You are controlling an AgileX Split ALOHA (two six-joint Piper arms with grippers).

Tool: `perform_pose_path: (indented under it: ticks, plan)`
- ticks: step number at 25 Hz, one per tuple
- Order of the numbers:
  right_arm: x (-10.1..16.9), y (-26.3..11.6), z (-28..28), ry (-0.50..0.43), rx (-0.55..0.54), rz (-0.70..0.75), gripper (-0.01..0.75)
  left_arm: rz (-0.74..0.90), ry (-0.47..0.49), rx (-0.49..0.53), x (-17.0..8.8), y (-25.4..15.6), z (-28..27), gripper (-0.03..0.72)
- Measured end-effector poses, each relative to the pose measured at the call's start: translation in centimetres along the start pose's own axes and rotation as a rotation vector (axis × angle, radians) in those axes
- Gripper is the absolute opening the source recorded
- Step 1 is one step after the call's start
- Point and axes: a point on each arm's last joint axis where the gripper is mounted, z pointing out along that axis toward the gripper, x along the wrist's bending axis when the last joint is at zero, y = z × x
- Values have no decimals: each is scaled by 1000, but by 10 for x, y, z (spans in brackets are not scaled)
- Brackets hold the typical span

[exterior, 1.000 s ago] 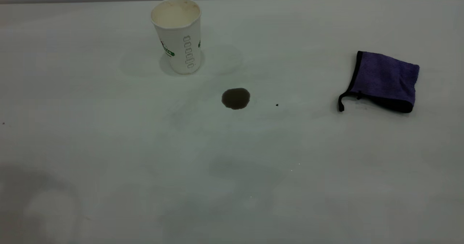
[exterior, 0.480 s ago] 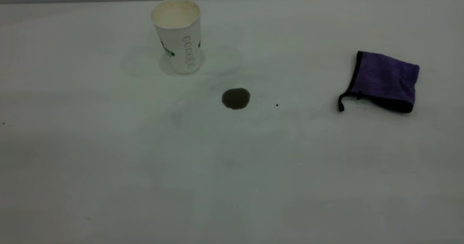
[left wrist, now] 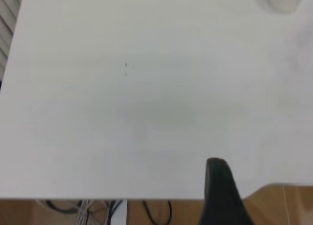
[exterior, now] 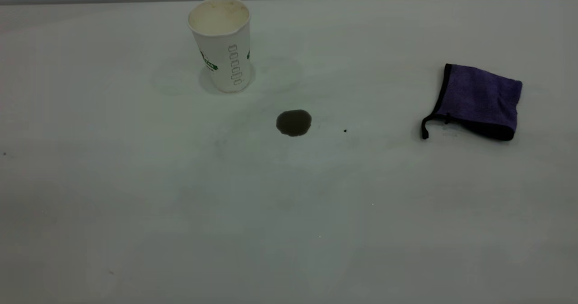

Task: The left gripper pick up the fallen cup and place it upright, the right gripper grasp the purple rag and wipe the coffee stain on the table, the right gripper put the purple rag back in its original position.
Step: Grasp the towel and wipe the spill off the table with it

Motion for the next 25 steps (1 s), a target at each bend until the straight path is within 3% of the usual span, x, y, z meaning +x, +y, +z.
perform_pose_path:
  ticks: [25]
  plan:
    - [0,0,0,0,0,0,238,17,-1,-31,0,-3,-3,513]
